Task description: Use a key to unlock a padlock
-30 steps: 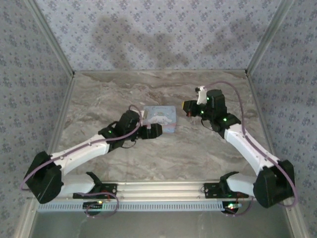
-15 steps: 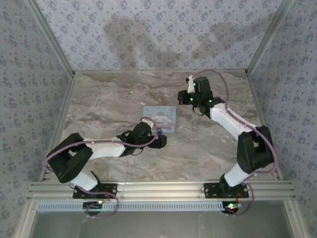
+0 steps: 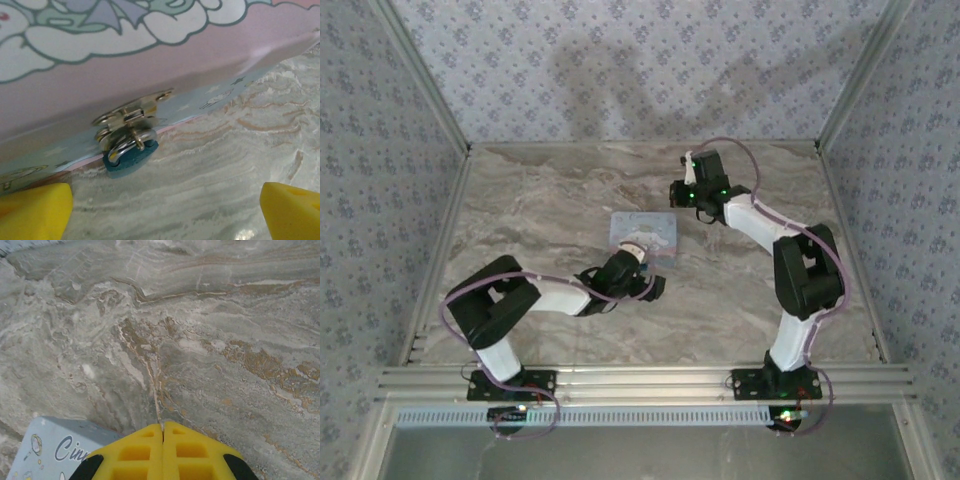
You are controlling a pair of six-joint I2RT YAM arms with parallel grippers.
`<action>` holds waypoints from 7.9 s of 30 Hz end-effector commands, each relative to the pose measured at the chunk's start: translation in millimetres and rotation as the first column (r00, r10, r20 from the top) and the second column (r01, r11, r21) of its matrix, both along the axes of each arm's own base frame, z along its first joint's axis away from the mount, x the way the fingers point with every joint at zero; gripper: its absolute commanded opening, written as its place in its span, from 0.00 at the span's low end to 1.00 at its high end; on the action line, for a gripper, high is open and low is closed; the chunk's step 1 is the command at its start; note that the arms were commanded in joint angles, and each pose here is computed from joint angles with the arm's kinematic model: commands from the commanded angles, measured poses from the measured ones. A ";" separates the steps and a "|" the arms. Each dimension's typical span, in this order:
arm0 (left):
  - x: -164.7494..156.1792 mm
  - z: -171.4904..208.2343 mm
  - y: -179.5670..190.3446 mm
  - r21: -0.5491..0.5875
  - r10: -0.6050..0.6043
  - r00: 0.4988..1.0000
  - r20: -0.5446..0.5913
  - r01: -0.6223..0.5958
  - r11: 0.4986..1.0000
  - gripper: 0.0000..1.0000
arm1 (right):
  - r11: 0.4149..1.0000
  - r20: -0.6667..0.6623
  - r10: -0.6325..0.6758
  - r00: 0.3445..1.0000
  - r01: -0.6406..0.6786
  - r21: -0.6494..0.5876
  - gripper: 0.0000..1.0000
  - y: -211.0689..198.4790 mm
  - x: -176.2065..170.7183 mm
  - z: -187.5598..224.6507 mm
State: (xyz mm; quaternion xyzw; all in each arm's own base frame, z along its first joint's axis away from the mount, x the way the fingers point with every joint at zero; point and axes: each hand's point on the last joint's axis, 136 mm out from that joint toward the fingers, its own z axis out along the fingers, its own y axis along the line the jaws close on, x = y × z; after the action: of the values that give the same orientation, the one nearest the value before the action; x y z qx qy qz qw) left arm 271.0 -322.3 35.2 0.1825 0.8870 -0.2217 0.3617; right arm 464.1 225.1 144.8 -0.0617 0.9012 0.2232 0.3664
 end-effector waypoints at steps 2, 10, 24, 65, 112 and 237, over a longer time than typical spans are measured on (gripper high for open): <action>7.0 11.4 -28.0 -0.060 -0.076 0.995 0.067 0.080 0.995 0.92 | 0.999 -0.007 0.009 1.000 -0.009 -0.038 0.00 2.6 3.4 -8.7; 0.4 17.0 -44.1 -0.107 -0.168 0.980 0.103 0.178 0.978 0.88 | 0.998 -0.038 0.027 0.999 -0.029 -0.050 0.00 9.2 -1.4 -26.5; 11.8 37.1 -32.9 -0.365 -0.179 0.982 0.059 0.189 0.912 0.90 | 0.997 -0.058 0.024 0.998 -0.029 -0.073 0.00 6.9 -6.5 -38.8; 30.2 -2.6 -31.6 -0.032 -0.060 0.989 0.137 0.065 0.997 0.98 | 0.995 -0.050 0.037 0.998 -0.041 -0.090 0.00 13.8 -13.0 -47.0; 31.7 14.8 -66.6 -0.209 -0.147 0.970 0.192 0.186 0.960 0.90 | 0.997 -0.034 0.031 0.999 -0.033 -0.065 0.00 12.1 -19.9 -47.5; 39.5 -80.4 -14.3 -0.242 0.071 0.938 -0.338 -0.160 0.957 0.47 | 0.998 -0.030 -0.002 1.000 0.000 -0.058 0.00 -3.9 -31.1 -51.6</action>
State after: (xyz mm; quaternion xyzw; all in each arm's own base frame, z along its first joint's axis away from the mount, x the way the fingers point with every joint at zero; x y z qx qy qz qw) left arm 357.9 -364.8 47.1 0.0560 0.8246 -0.4173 0.3778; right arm 443.1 233.0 108.7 -0.0813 0.8978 0.2151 0.3757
